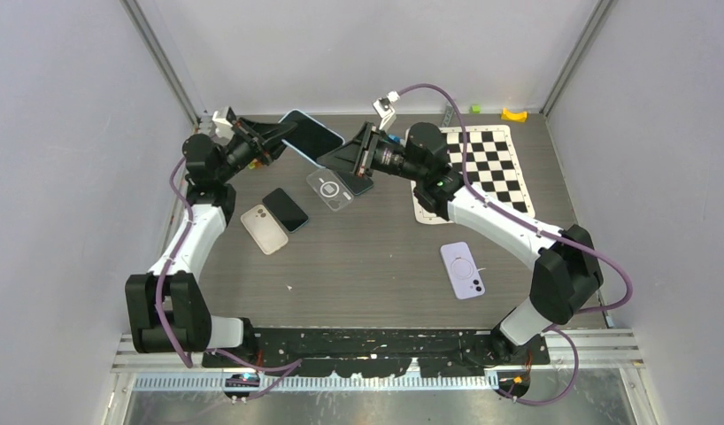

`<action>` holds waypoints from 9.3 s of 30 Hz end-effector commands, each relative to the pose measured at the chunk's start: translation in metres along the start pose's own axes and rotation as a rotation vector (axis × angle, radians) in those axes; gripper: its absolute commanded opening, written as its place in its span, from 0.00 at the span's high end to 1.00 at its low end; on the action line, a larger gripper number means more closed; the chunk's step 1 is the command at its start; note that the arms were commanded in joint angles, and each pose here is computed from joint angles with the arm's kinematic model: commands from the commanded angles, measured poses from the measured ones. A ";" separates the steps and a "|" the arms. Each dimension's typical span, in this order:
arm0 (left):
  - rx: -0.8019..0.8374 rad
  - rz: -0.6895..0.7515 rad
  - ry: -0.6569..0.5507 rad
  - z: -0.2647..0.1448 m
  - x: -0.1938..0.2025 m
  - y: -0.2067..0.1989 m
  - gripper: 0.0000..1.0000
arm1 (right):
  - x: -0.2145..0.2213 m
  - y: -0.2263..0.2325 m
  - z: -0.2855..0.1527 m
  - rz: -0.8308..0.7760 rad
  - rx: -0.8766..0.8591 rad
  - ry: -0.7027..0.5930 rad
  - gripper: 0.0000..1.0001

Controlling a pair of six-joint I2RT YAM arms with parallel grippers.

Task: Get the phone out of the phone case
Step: Remove the phone case from the phone.

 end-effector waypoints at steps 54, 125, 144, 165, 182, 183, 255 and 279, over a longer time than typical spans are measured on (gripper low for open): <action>-0.224 -0.289 -0.019 -0.013 0.013 0.037 1.00 | 0.017 0.011 0.007 -0.620 0.133 0.154 0.93; 0.435 0.041 -0.051 -0.034 0.035 -0.102 1.00 | -0.034 -0.036 0.015 0.514 0.086 -0.150 0.98; 0.384 0.083 -0.079 -0.028 0.029 -0.081 1.00 | -0.073 0.042 -0.030 0.132 -0.130 -0.351 0.20; 0.355 0.109 -0.061 -0.027 0.033 -0.082 1.00 | -0.059 0.053 0.002 0.124 -0.063 -0.210 0.57; 0.550 -0.091 -0.064 -0.030 0.035 -0.108 1.00 | -0.037 -0.009 0.029 0.684 -0.181 -0.202 0.99; 0.547 -0.099 -0.065 -0.029 0.035 -0.106 1.00 | -0.037 -0.012 0.031 0.696 -0.203 -0.217 0.99; 0.454 -0.241 -0.104 -0.007 0.026 -0.048 1.00 | -0.050 0.018 -0.006 0.002 0.056 -0.212 0.42; 0.368 -0.137 -0.069 0.005 0.032 -0.044 1.00 | -0.069 0.082 -0.054 -0.245 -0.038 -0.390 0.69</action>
Point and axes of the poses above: each gripper's point midway between its finger pads, its own z axis out along the fingers, its own y axis along the line the jaws close on, x = y × z, the point moved 4 cm from there along -z, back along the fingers, and after that the axes turned 6 degrees about -z, right-handed, at the moved point
